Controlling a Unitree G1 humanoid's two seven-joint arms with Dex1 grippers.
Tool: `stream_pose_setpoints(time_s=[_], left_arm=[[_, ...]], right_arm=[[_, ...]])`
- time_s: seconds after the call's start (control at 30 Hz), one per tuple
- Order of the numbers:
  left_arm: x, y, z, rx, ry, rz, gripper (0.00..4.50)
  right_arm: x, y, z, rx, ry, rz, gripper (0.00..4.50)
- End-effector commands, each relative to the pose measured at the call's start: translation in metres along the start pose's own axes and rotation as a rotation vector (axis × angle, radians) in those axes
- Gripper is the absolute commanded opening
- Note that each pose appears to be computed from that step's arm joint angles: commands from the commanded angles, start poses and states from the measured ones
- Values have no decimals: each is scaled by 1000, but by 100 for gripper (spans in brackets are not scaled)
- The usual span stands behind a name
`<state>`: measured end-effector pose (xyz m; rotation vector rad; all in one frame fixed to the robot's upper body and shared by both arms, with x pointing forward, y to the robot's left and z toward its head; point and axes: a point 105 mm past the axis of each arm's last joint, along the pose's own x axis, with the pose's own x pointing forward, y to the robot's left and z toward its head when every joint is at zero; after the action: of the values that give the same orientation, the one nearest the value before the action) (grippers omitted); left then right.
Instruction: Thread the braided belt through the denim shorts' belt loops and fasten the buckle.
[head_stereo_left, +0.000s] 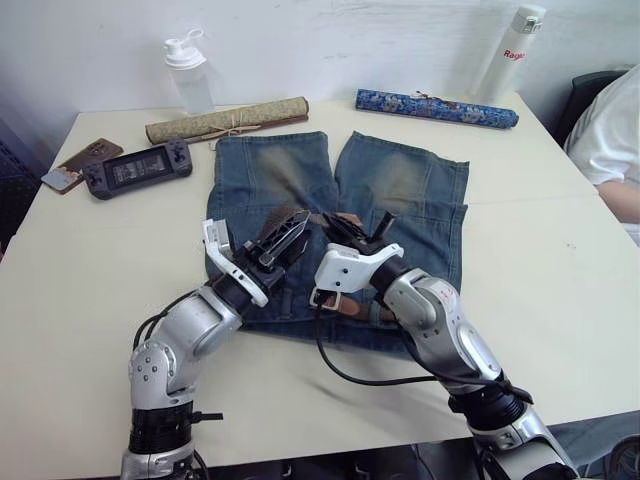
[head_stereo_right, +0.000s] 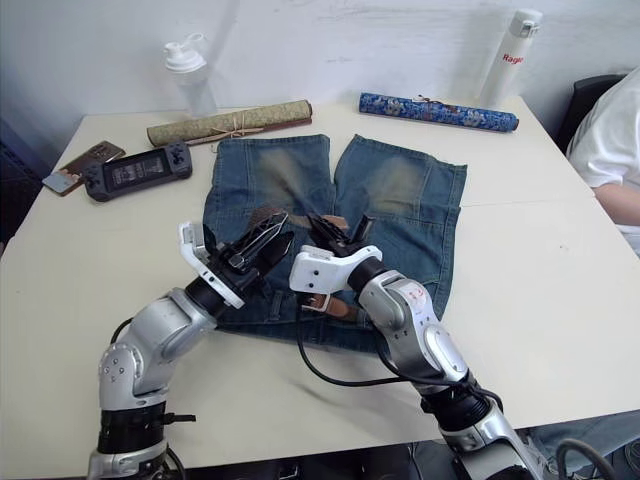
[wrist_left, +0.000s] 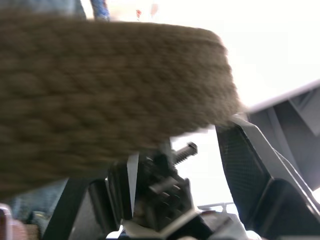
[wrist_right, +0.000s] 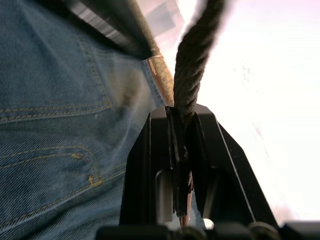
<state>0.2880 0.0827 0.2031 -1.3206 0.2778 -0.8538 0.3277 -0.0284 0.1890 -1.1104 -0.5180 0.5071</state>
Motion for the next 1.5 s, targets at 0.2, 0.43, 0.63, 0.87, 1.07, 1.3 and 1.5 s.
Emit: stream_pose_setpoints(time_s=[0.2, 0.43, 0.63, 0.87, 1.07, 1.3, 1.5], left_arm=[[-4, -4, -7, 43, 41, 17, 261], [3, 4, 12, -47, -87, 86, 261], [5, 6, 10, -74, -98, 102, 261], [4, 6, 12, -86, -109, 101, 3], [4, 8, 13, -85, -104, 100, 3], [4, 8, 13, -65, -67, 72, 0], [5, 10, 12, -34, -24, 71, 0]], right_arm=[[5, -9, 8, -12, -27, -48, 0], [3, -4, 16, -47, -71, -35, 0], [3, -4, 17, -55, -74, -38, 0], [2, -6, 16, -51, -63, -48, 0], [2, -5, 17, -25, -69, -42, 0], [0, -9, 17, 58, -73, -52, 162], [-5, -17, 11, 177, -72, -47, 446]])
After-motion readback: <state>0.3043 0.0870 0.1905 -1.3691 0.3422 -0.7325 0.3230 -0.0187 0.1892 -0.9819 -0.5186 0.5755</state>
